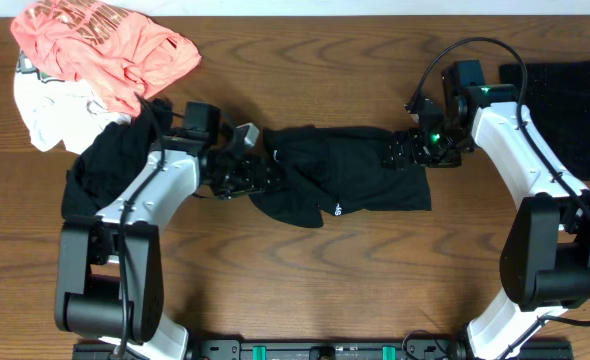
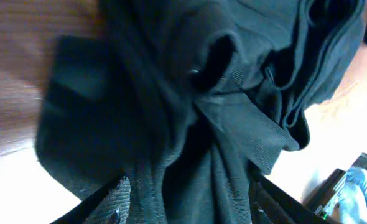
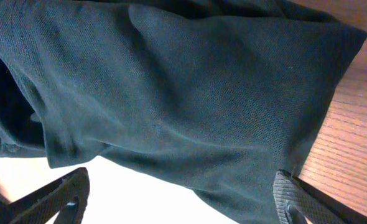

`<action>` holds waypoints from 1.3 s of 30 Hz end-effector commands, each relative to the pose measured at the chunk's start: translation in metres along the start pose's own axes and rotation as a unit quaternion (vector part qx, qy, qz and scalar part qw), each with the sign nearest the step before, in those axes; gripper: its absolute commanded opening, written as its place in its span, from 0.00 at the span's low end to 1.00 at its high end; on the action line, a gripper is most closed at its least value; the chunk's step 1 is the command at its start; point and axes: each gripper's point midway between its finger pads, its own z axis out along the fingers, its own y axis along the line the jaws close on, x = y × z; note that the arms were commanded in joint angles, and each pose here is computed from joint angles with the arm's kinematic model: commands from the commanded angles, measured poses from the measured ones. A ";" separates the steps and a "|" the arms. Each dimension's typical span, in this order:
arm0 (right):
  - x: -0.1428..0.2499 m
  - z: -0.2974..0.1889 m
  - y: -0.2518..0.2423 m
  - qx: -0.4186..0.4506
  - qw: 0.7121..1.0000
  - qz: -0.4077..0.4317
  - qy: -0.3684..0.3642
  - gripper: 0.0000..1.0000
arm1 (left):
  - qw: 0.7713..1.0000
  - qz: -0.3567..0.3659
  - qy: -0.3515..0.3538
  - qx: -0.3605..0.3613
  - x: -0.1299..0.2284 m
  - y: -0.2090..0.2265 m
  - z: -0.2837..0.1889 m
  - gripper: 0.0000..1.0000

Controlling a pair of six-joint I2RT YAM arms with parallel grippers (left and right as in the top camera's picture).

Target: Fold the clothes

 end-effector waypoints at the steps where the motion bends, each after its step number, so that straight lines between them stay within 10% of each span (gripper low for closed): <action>1: -0.001 -0.008 0.009 -0.007 1.000 -0.016 -0.011 0.92 | 1.000 0.001 0.008 -0.008 0.005 0.001 0.006 0.57; 16: -0.001 -0.008 0.006 0.002 1.000 -0.016 -0.011 0.92 | 0.995 -0.036 0.023 -0.095 0.026 0.041 0.013 0.54; 25: 0.000 -0.008 0.006 0.002 1.000 -0.015 -0.010 0.92 | 0.995 -0.048 0.004 -0.088 0.017 0.034 0.017 0.06; 39: 0.000 -0.008 -0.004 0.031 0.999 -0.015 -0.009 0.77 | 0.985 -0.103 -0.106 -0.083 -0.040 0.068 -0.038 0.06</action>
